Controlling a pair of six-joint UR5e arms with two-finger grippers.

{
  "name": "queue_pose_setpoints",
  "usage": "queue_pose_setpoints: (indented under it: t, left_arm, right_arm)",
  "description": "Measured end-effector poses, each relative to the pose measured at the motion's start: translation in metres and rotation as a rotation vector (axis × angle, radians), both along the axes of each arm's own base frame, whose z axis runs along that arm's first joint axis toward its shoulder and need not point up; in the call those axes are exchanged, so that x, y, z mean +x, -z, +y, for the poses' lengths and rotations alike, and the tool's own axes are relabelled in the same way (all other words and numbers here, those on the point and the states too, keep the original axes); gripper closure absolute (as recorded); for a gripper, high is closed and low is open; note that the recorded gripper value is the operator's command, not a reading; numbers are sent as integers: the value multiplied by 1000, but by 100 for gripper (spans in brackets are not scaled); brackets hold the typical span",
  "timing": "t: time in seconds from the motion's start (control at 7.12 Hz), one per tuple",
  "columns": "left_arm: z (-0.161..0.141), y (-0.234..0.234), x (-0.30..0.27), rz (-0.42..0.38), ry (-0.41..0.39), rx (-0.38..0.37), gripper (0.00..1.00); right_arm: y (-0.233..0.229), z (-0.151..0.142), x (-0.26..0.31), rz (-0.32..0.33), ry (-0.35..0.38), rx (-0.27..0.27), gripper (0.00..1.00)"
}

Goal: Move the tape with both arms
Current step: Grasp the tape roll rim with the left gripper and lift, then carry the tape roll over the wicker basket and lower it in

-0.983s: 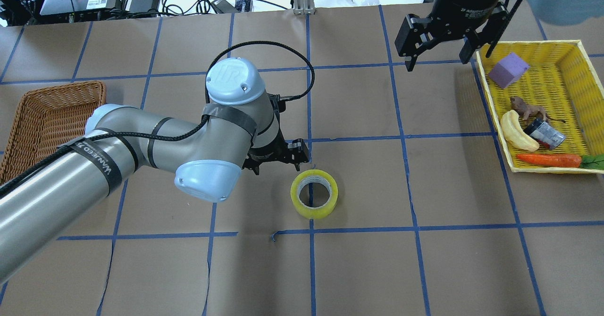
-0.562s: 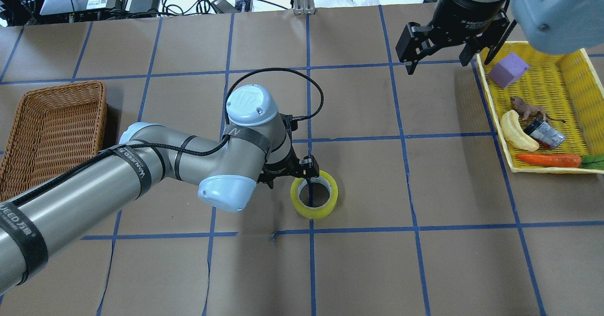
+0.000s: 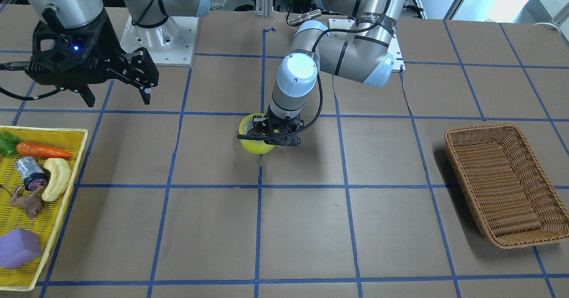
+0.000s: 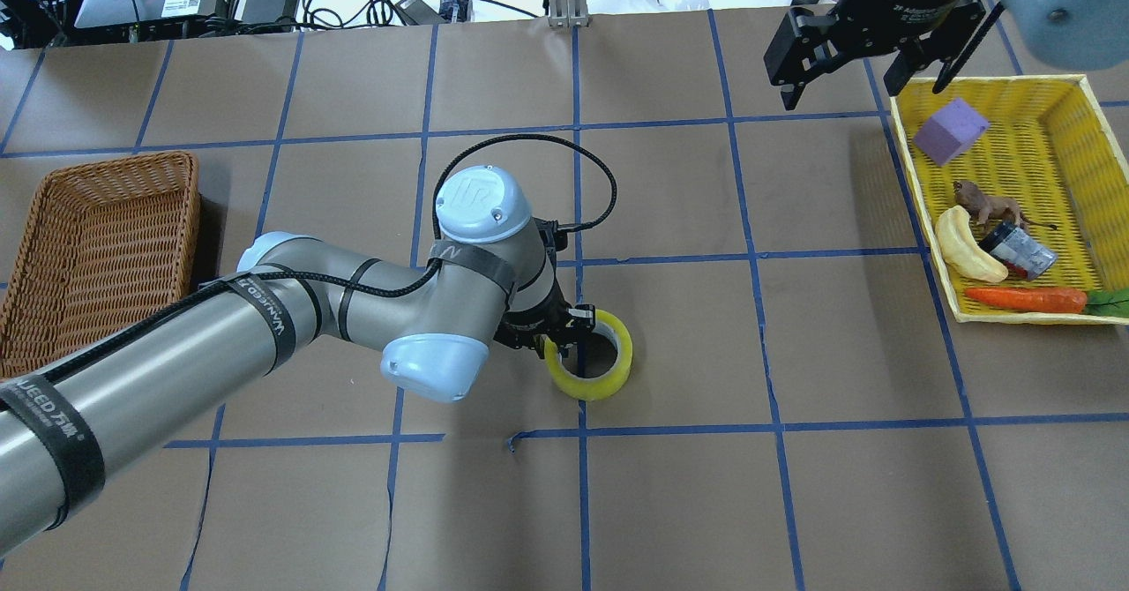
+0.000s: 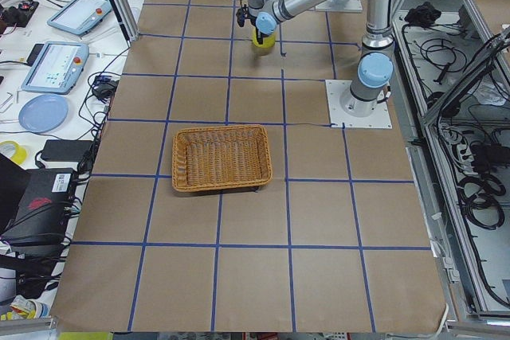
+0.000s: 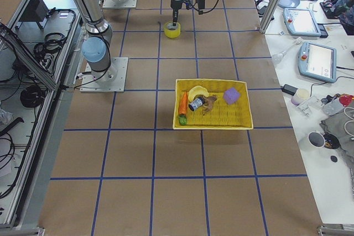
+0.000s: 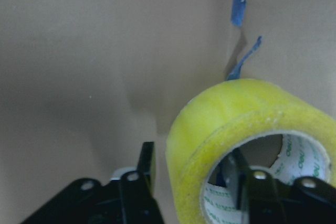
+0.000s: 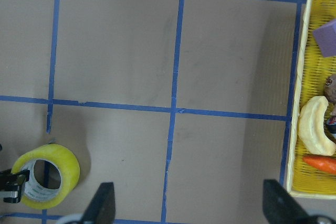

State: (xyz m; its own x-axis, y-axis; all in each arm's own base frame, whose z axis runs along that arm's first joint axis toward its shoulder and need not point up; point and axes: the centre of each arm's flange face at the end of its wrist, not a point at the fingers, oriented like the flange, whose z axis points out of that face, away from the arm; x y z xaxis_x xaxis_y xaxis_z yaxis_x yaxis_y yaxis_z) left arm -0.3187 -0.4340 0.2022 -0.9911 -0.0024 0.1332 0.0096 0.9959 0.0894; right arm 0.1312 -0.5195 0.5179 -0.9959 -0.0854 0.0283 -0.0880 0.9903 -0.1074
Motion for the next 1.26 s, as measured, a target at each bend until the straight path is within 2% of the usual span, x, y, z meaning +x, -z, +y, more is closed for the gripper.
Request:
queue_pose_setpoints:
  t: [0.28, 0.56, 0.7, 0.98, 1.12, 1.26]
  left_arm:
    - [-11, -29, 0, 14, 11, -52, 100]
    - [-35, -90, 31, 5, 6, -62, 100]
    - [-59, -138, 75, -7, 58, -43, 100]
    - [-104, -229, 203, -17, 164, -35, 100]
    - [-117, -250, 274, -42, 178, -45, 100]
    - [-125, -251, 345, -61, 185, -54, 100]
  right_arm:
    - [1, 0, -1, -2, 2, 2, 0]
    - [3, 0, 0, 2, -32, 7, 0]
    - [4, 1, 1, 4, -62, 10, 0]
    - [4, 1, 2, 7, -81, 11, 0]
    - [3, 1, 3, 7, -78, 6, 0]
    - [0, 0, 3, 7, -72, 0, 0]
